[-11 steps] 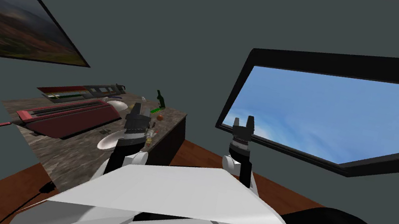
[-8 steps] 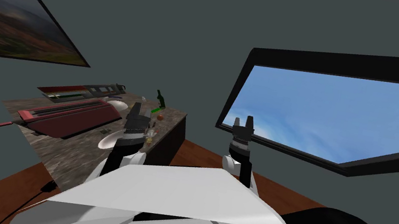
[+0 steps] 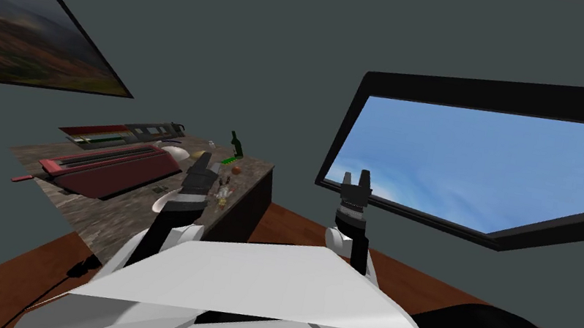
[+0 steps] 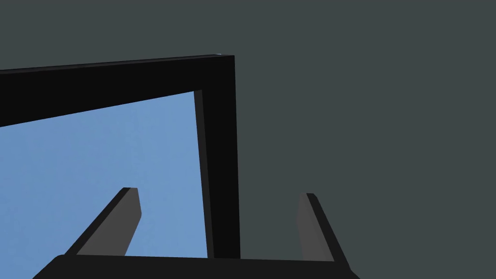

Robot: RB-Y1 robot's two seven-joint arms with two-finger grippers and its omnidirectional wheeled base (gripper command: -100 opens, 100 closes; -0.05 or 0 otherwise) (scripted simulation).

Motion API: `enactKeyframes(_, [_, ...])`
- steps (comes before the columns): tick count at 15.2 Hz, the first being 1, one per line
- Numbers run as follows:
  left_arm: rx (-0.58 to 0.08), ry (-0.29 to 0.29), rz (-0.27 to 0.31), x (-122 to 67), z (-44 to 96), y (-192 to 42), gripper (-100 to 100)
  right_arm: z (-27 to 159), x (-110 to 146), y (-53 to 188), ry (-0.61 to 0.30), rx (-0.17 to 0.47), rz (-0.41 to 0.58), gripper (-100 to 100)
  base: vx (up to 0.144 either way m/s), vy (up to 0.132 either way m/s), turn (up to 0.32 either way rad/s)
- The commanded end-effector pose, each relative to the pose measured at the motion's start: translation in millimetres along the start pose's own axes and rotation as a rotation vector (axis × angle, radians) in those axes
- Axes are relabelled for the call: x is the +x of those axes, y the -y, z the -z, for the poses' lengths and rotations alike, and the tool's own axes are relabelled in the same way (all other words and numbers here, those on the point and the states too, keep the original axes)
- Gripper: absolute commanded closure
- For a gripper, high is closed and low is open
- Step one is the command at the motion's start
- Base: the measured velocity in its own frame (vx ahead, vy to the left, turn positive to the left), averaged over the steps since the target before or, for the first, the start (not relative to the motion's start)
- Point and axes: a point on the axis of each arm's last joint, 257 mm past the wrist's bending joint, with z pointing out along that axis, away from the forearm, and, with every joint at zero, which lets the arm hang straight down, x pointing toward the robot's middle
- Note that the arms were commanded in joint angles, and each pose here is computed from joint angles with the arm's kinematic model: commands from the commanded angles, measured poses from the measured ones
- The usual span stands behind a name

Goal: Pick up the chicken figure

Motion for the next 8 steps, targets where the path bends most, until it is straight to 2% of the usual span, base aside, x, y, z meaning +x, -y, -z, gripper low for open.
enactKeyframes(1, [-0.046, -0.009, -0.028, -4.9, 0.9, -12, -100, 0.0, 0, 0, 0.0, 0.0, 0.0, 0, -0.047, 0.017, -0.028])
enactKeyframes(2, [-0.046, -0.009, -0.028, -4.9, 0.9, -12, -100, 0.0, 0, 0, 0.0, 0.0, 0.0, 0, -0.044, 0.013, -0.022])
enactKeyframes(3, [-0.079, -0.014, -0.047, -9.0, 1.9, -20, -100, 0.0, 0, 0, 0.0, 0.0, 0.0, 0, -0.049, 0.013, -0.03])
enactKeyframes(4, [-0.08, -0.014, -0.047, -9.0, 1.9, -20, -100, 0.0, 0, 0, 0.0, 0.0, 0.0, 0, -0.046, 0.016, -0.023])
enactKeyframes(7, [-0.151, -0.017, -0.082, -18.7, 5.1, -38, -100, 0.0, 0, 0, 0.0, 0.0, 0.0, 0, -0.045, 0.019, -0.036])
enactKeyframes(8, [-0.156, -0.018, -0.082, -18.8, 5.3, -40, -100, 0.0, 0, 0, 0.0, 0.0, 0.0, 0, -0.051, 0.019, -0.04])
